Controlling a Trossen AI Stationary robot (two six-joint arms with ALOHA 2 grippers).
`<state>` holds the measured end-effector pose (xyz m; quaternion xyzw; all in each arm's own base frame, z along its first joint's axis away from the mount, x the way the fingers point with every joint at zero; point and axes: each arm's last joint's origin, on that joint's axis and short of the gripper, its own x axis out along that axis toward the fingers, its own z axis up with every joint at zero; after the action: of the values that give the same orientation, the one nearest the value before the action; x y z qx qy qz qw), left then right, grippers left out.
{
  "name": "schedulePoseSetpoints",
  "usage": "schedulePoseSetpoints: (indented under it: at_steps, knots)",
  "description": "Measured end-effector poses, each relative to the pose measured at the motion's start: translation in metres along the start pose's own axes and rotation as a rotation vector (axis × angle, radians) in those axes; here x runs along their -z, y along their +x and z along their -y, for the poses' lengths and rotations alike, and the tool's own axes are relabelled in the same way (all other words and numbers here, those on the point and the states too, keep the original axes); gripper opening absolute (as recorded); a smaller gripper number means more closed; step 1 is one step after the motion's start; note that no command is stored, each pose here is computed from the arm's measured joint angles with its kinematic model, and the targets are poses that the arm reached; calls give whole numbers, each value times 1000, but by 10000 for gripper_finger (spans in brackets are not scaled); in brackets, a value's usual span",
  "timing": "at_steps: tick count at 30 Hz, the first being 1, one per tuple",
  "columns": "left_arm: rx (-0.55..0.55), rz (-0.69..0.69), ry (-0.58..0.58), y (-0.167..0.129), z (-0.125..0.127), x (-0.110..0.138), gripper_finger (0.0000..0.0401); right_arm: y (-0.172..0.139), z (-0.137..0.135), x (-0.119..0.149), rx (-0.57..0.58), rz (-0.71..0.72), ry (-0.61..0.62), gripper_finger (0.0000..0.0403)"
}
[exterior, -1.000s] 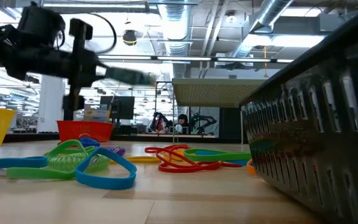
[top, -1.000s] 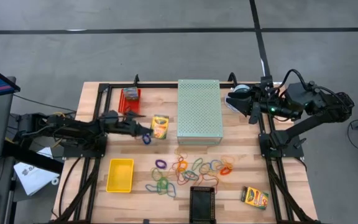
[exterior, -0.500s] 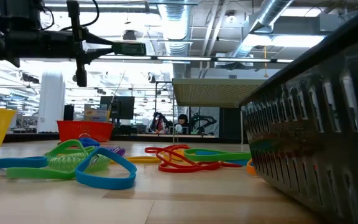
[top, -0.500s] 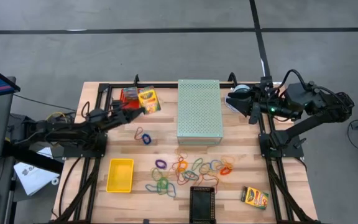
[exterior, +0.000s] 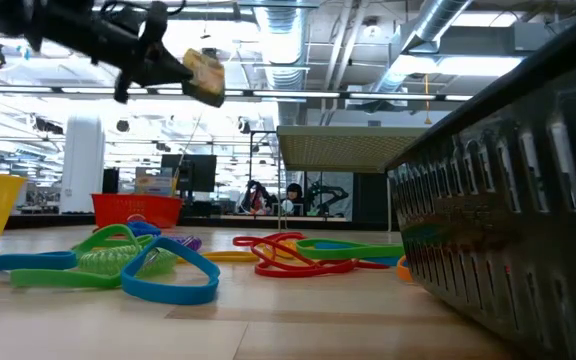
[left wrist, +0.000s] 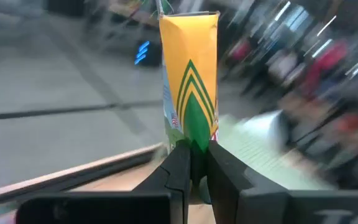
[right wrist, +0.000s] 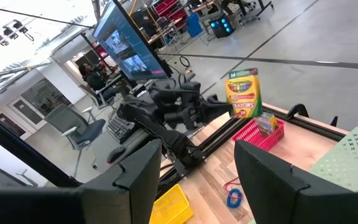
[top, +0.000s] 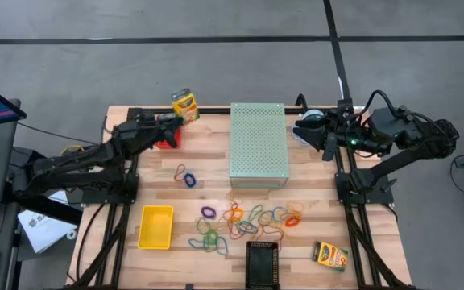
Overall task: Pick & Place Office Desk Supplies
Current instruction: Put the crayon box into the red bin
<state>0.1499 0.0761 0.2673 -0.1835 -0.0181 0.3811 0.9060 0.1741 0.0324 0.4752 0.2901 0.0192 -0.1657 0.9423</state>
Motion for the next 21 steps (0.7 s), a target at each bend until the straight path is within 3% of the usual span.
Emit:
schedulePoseSetpoints:
  at_steps: [3, 6, 12, 16, 19, 21]
  knots:
    - [-159, -116, 103, -5, 2, -16, 26, 0, 0, 0, 2, -2, -2, 201]
    - [-235, -189, 158, -13, 2, -28, 26, 0, 1, 1, 7, -7, -8, 201]
    - [-222, -457, 300, -28, -2, -25, 29, 0, 1, 1, 11, -11, -15, 201]
    - [-239, -562, 443, -33, -8, -21, 31, 0, 1, 1, 13, -14, -18, 201]
    - [-272, -571, 461, -28, -10, -25, 32, 0, 1, 1, 13, -14, -18, 201]
    - [-288, -656, 458, -23, -15, -19, 30, 0, 1, 1, 12, -14, -21, 201]
